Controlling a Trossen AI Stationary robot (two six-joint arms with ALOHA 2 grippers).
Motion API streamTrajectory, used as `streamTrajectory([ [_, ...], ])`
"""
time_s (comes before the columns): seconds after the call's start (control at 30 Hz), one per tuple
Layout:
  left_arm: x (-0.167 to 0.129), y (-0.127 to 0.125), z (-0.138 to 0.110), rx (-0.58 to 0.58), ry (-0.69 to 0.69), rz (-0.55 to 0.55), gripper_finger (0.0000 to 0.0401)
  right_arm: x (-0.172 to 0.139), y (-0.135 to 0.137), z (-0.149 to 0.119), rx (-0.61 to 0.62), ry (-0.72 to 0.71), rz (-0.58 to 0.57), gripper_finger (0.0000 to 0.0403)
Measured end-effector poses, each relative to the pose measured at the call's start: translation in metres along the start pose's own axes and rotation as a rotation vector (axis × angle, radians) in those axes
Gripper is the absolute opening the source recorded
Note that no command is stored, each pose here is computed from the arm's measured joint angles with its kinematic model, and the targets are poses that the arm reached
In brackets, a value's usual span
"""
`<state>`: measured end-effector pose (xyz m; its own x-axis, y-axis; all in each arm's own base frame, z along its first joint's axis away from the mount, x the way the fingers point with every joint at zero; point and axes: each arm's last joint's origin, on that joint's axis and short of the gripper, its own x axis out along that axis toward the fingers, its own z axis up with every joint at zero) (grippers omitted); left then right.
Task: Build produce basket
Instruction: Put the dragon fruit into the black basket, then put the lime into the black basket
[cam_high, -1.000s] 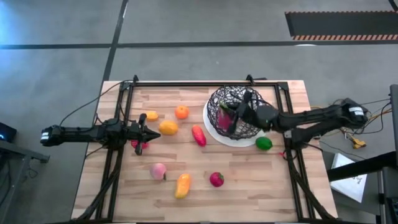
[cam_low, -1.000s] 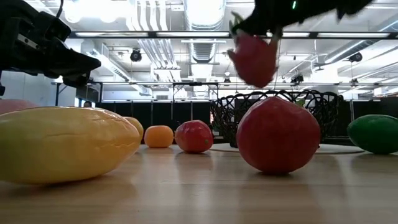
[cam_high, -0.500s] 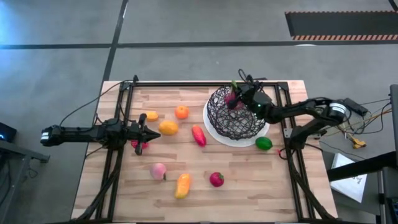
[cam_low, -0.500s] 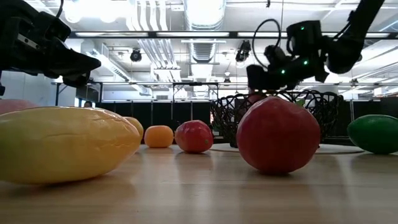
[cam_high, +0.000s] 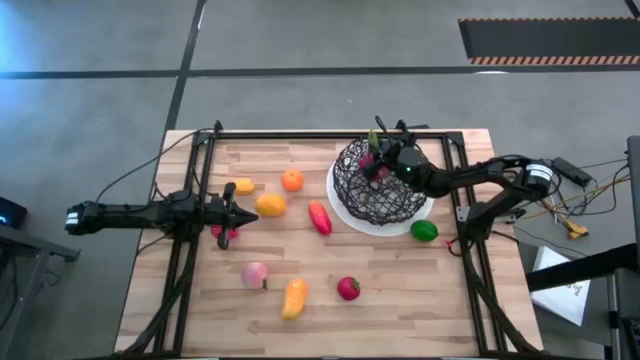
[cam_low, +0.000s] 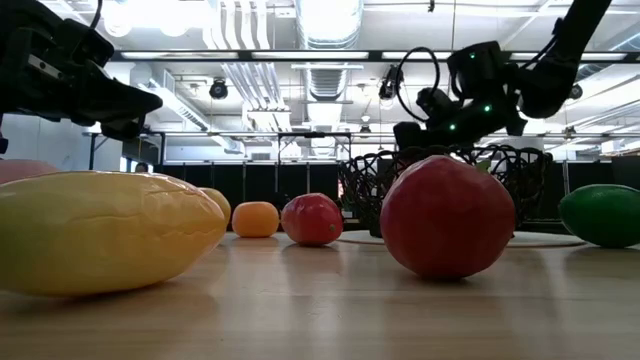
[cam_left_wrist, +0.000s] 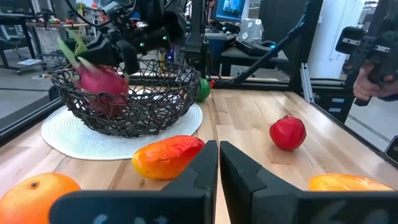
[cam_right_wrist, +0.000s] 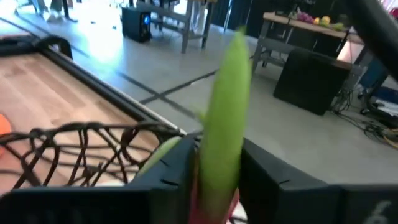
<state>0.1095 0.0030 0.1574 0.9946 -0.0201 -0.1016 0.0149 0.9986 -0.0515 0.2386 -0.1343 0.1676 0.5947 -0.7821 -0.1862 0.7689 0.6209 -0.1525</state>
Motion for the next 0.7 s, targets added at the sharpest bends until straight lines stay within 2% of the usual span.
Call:
streamTrajectory([
  [0.2, 0.0, 0.0, 0.0, 0.0, 0.0, 0.0, 0.0001, -0.009, -0.006, 0.028, 0.01, 0.119, 0.005, 0.0182],
  [0.37, 0.0, 0.0, 0.0, 0.0, 0.0, 0.0, 0.0001, -0.021, -0.014, 0.063, 0.004, 0.268, 0.001, 0.0223],
  [0.53, 0.0, 0.0, 0.0, 0.0, 0.0, 0.0, 0.0001, -0.039, -0.019, 0.097, 0.043, 0.353, 0.002, 0.0236],
  [0.7, 0.0, 0.0, 0.0, 0.0, 0.001, 0.0, 0.0001, -0.068, -0.002, 0.114, 0.068, 0.337, 0.104, 0.0227],
])
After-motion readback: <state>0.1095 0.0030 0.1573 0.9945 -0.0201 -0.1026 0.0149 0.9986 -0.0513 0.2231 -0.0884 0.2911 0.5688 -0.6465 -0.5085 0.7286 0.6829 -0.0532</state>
